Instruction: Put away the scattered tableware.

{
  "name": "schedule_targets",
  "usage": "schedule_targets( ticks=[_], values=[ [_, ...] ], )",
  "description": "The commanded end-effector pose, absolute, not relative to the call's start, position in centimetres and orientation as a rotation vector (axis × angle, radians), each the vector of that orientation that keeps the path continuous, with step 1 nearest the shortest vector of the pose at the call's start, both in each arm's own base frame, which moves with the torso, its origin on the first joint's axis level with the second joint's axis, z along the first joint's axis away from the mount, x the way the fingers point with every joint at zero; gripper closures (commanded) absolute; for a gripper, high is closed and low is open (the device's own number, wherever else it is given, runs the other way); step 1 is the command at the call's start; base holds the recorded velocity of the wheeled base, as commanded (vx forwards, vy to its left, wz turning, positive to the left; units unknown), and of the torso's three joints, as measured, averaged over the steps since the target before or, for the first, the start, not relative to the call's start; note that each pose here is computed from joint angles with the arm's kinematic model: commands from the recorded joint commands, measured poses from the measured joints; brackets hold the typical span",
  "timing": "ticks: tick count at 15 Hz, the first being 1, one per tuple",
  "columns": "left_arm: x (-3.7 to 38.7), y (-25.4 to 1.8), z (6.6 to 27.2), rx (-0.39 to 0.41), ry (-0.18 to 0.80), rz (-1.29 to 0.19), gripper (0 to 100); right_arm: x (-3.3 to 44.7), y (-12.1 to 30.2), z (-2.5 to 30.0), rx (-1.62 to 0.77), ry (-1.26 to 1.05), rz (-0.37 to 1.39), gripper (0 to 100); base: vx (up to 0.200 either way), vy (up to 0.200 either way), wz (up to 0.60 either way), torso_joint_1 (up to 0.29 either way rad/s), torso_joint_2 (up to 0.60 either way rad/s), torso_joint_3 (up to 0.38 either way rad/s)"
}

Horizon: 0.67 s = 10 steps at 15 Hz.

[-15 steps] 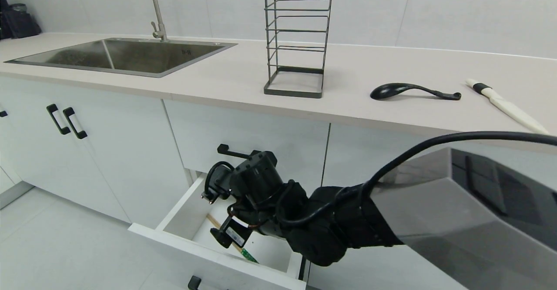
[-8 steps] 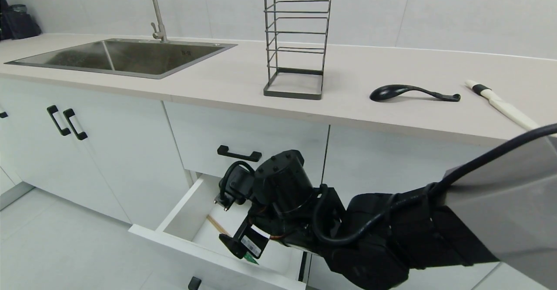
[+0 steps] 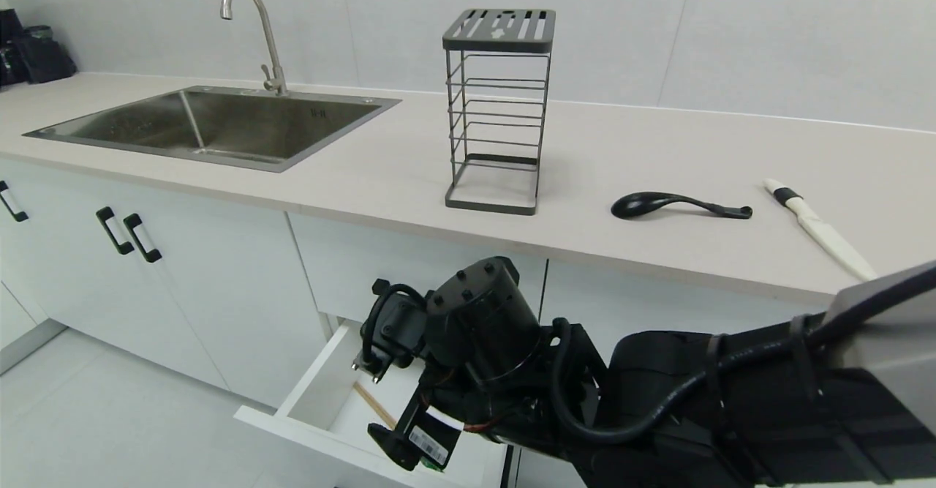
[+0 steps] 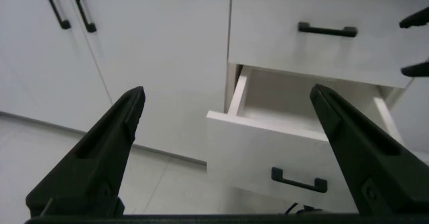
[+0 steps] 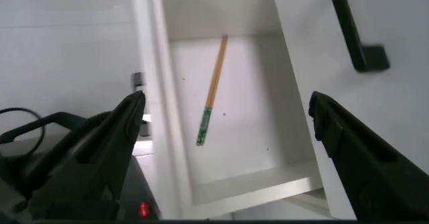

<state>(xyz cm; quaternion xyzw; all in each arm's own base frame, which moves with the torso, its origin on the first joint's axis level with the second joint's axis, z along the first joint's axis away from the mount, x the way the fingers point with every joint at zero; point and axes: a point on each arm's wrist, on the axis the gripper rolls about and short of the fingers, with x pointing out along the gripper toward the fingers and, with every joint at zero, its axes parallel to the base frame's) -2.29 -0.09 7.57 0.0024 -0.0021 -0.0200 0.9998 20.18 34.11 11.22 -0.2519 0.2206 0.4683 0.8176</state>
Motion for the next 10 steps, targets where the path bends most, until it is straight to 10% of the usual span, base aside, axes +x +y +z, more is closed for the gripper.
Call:
schedule_targets(
  ticks=[1,10],
  values=[
    [-2.28,-0.09,7.58,0.005,-0.003,-0.040,0,19.95,34.04,11.91,-0.529,0.454,1.001,0,0.000,0.000,0.00,0.227,-0.51,-0.207],
    [-2.28,-0.09,7.58,0.005,-0.003,-0.040,0,19.95,34.04,11.68,-0.540,0.468,1.001,0,0.000,0.000,0.00,0.245,-0.49,-0.222]
  ],
)
